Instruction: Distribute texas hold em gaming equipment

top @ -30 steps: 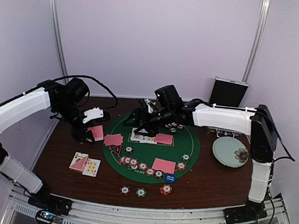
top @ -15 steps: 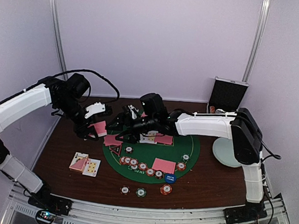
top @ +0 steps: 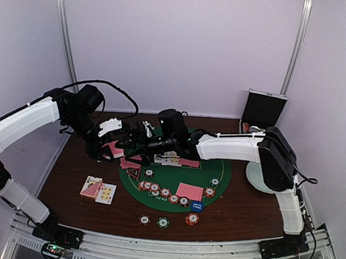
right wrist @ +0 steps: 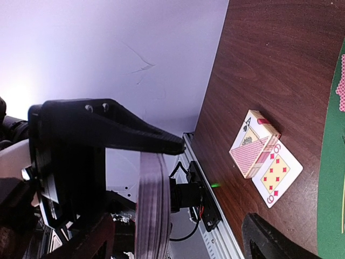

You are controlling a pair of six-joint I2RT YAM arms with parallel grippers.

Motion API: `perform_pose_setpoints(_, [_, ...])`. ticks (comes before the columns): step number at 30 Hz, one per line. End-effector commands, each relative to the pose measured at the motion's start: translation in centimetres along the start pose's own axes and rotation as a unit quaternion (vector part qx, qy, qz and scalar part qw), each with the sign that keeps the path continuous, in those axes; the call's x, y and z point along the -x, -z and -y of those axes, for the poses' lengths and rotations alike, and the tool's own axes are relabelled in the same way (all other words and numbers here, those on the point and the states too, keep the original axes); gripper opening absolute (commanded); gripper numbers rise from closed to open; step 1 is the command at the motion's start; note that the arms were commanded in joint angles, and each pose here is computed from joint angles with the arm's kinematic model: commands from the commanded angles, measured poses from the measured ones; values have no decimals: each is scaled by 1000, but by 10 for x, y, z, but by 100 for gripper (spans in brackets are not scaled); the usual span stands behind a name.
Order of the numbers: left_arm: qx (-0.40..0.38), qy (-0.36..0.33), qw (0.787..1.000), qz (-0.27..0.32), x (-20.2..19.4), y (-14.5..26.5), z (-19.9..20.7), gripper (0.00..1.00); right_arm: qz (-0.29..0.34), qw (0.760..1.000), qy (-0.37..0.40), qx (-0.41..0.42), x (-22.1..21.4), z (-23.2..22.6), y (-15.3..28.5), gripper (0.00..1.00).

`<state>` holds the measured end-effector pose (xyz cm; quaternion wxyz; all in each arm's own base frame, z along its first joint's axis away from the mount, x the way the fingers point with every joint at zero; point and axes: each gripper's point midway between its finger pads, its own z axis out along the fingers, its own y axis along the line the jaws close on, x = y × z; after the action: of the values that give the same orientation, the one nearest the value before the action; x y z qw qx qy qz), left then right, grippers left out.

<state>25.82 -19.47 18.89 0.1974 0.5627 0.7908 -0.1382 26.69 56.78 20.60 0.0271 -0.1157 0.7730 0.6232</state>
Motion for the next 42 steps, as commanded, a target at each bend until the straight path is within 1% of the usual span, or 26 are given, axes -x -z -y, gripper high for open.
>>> perform_pose_setpoints(1, [-4, 0, 1000, 12, 6, 0, 1, 0, -6, 1000, 0, 27, 4, -9, -16, 86])
perform_pose_setpoints(7, [-6, -1, 1000, 4, 2, -2, 2, 0, -9, 999, -10, 29, 9, -3, -28, 85])
perform_pose_setpoints(10, [-6, -3, 1000, 1, -1, -3, 3, 0, -12, 1000, -19, 22, 10, 5, -32, 84])
perform_pose_setpoints(15, [-1, -6, 1000, -2, -3, -2, 2, 0, -9, 999, -43, 9, 10, 26, -30, 76])
perform_pose_setpoints(20, [0, -9, 1000, -9, -7, -4, 2, 0, -8, 999, -49, 2, 8, 34, -18, 69])
perform_pose_setpoints(27, [-4, -7, 1000, -13, -10, -7, 4, 0, -6, 999, -39, 17, 7, 14, -6, 55])
perform_pose_setpoints(35, [1, -9, 1000, -18, -13, -9, 2, 0, 0, 998, -34, 45, 5, -14, 4, 42])
perform_pose_setpoints(38, [0, -9, 1000, -21, -15, -11, 2, 0, 1, 998, -37, 52, 3, -21, 8, 39])
perform_pose_setpoints(42, [3, -10, 1000, -18, -14, -10, 2, 0, 3, 998, -39, 47, -3, -21, 13, 38])
